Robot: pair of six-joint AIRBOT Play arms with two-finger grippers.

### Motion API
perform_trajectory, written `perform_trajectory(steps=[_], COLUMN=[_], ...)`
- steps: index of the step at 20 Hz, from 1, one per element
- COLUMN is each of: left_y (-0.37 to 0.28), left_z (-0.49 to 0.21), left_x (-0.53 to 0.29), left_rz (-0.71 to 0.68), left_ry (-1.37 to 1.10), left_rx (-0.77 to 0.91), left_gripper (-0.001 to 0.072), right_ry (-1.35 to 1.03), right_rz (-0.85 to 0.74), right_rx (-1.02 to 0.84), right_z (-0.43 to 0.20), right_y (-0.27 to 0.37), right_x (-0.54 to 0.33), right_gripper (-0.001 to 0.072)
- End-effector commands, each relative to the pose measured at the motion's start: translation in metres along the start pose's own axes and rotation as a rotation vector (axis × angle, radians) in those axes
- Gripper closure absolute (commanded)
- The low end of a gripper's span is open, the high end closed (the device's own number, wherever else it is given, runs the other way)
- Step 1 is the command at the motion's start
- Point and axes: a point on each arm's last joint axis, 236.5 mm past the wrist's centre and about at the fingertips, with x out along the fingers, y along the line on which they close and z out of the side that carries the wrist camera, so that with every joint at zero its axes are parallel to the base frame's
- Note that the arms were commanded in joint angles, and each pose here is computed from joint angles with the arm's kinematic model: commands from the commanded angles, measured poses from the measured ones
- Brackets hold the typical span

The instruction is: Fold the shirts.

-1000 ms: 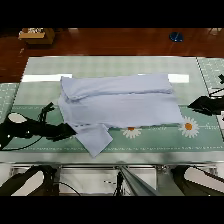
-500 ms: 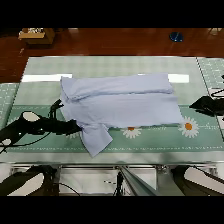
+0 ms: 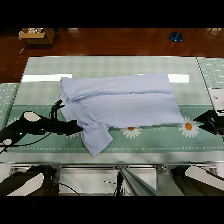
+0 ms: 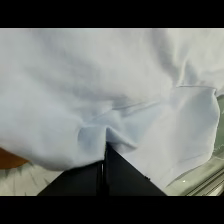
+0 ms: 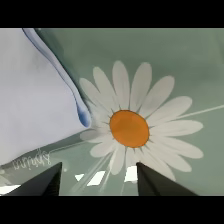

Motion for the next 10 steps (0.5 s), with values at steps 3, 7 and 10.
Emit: perform_trajectory(steps=[3,7,10], left_y=[0.005,0.005,0.005], left_z=[-0.004,-0.004,-0.004], left_x=[0.0,0.0,0.0], left_rz=[0.022,0.022,0.022], left_ry=[0.019,0.019,0.019], left_rx=[0.019,0.019,0.019], left_gripper=[0.069,0.069,0.0691], right_ry=[-0.05,-0.03,-0.07], right_rz=[0.054,0.032,-0.006], right_rx=[0.084,0.016,-0.023], right_z=[0.0,-0.005,0.008], right_y=[0.001,0.015,0.03], right_x=[0.021,0.044,0.058], right_gripper=[0.0179,0.0182,0.0184])
